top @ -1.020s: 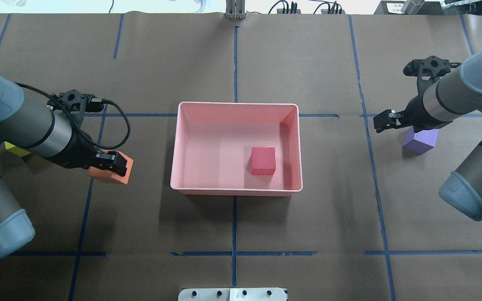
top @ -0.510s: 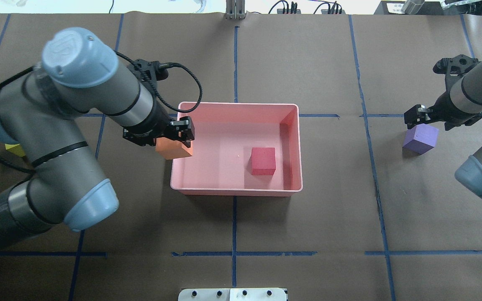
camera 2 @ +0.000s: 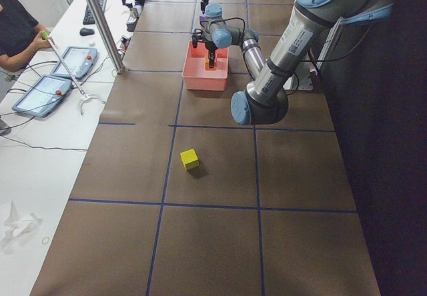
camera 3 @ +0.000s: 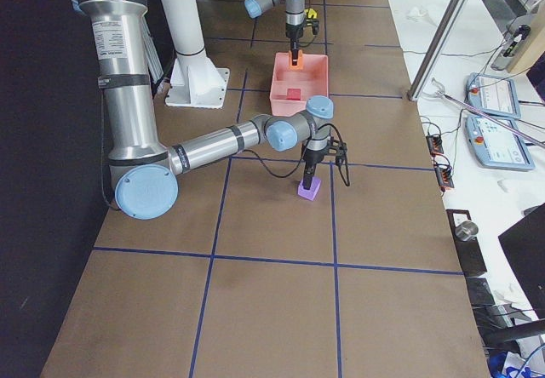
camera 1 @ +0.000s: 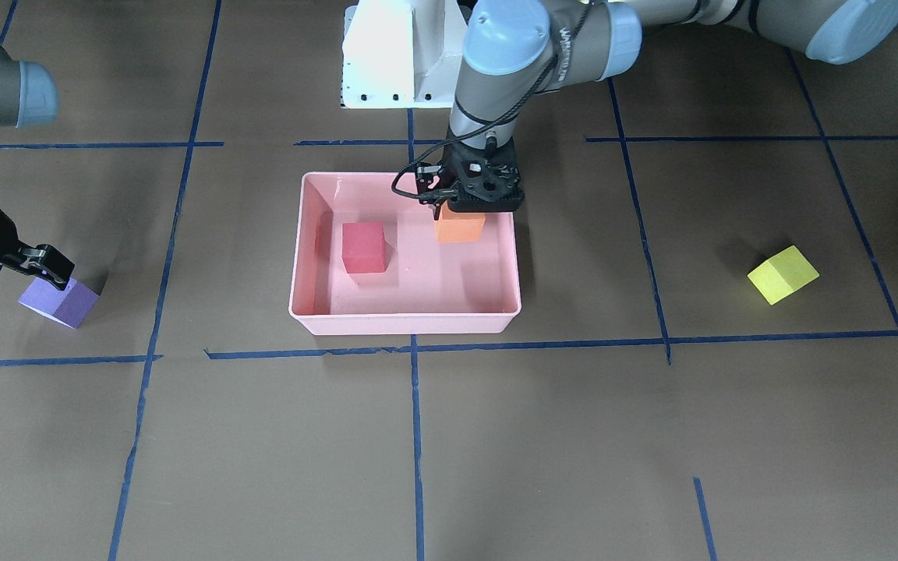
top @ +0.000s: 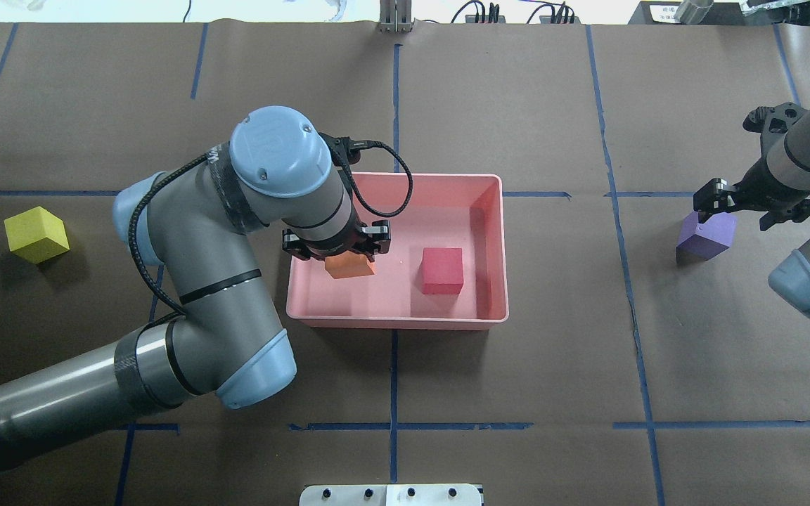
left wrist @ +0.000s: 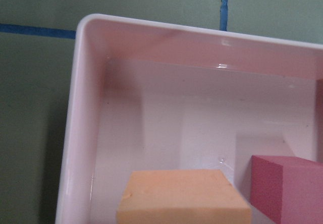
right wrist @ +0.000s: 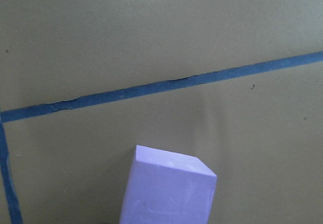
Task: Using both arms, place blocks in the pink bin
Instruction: 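Carry the orange cube into the bin while the right gripper reaches the purple cube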
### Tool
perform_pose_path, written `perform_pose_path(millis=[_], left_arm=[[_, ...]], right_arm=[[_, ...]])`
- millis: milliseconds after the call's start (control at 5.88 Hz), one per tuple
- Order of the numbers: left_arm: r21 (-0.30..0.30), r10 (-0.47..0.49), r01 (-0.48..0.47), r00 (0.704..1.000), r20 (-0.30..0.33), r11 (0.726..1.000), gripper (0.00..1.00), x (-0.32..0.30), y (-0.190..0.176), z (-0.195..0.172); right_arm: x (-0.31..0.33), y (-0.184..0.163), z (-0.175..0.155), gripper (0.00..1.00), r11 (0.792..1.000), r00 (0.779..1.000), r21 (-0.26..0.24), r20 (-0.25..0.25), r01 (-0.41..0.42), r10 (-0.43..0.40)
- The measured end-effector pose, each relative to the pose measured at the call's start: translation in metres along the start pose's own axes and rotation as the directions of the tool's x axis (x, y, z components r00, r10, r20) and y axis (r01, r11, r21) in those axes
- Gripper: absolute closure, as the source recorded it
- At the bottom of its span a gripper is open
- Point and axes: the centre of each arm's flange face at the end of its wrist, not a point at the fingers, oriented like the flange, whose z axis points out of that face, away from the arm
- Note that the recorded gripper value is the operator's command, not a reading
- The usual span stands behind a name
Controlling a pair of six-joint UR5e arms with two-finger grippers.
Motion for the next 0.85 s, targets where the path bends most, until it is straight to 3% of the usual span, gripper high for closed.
perform_pose_path(millis=[340, 850], left_arm=[[0.047, 0.031, -0.031, 0.999, 0.016, 0.998, 0.0, 0.009, 0.014, 0.022], [0.086, 0.048, -0.05, 0.999, 0.021, 0.995, 0.0, 0.016, 0.028, 0.025]], right_arm=[[0.003, -0.008, 0.019, 0.0, 0.997, 0.996, -0.01, 0.042, -0.072, 0.072], [0.003, -0.01, 0.028, 0.02, 0.981, 0.98, -0.024, 0.048, -0.194, 0.195]])
